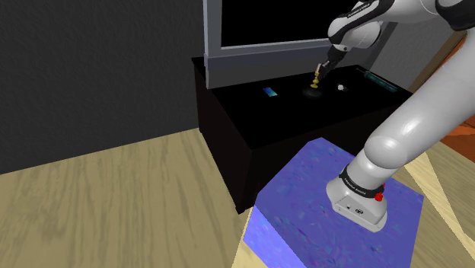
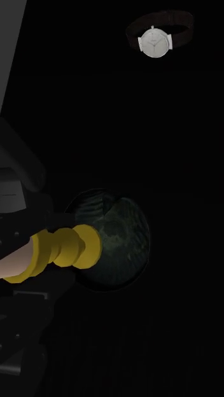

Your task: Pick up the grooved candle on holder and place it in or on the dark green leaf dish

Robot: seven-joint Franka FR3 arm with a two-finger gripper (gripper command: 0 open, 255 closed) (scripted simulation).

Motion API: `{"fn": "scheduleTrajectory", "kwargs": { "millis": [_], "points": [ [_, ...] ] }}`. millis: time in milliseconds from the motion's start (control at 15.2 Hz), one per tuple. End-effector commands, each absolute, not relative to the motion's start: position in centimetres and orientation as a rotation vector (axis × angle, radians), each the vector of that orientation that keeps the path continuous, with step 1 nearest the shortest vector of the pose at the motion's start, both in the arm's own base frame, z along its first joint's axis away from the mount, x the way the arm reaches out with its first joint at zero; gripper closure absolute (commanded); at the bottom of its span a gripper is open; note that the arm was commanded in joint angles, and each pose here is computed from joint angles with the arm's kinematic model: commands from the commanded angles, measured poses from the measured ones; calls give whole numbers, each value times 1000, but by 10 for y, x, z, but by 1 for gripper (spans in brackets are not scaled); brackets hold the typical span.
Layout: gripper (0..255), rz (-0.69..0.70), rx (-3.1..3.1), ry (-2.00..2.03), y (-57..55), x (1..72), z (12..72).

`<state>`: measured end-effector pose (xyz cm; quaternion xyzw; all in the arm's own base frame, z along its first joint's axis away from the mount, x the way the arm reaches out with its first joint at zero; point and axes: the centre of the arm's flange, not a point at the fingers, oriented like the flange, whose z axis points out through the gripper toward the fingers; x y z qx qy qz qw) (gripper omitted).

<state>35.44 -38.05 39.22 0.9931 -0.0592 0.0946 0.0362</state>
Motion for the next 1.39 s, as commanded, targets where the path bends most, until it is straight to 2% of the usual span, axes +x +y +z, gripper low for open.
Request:
{"fn": "scheduleTrajectory", "kwargs": {
  "millis": [0, 462, 528, 858, 1122, 1320],
  "points": [
    [255, 291, 3050, -182, -381, 355, 388],
    [255, 291, 3050, -182, -381, 355, 388],
    [0, 291, 3050, -182, -381, 355, 388],
    [0, 291, 3050, -182, -381, 355, 388],
    [0, 291, 3050, -182, -376, 346, 437],
    [0, 291, 3050, -182, -376, 346, 437]
  ]
}}
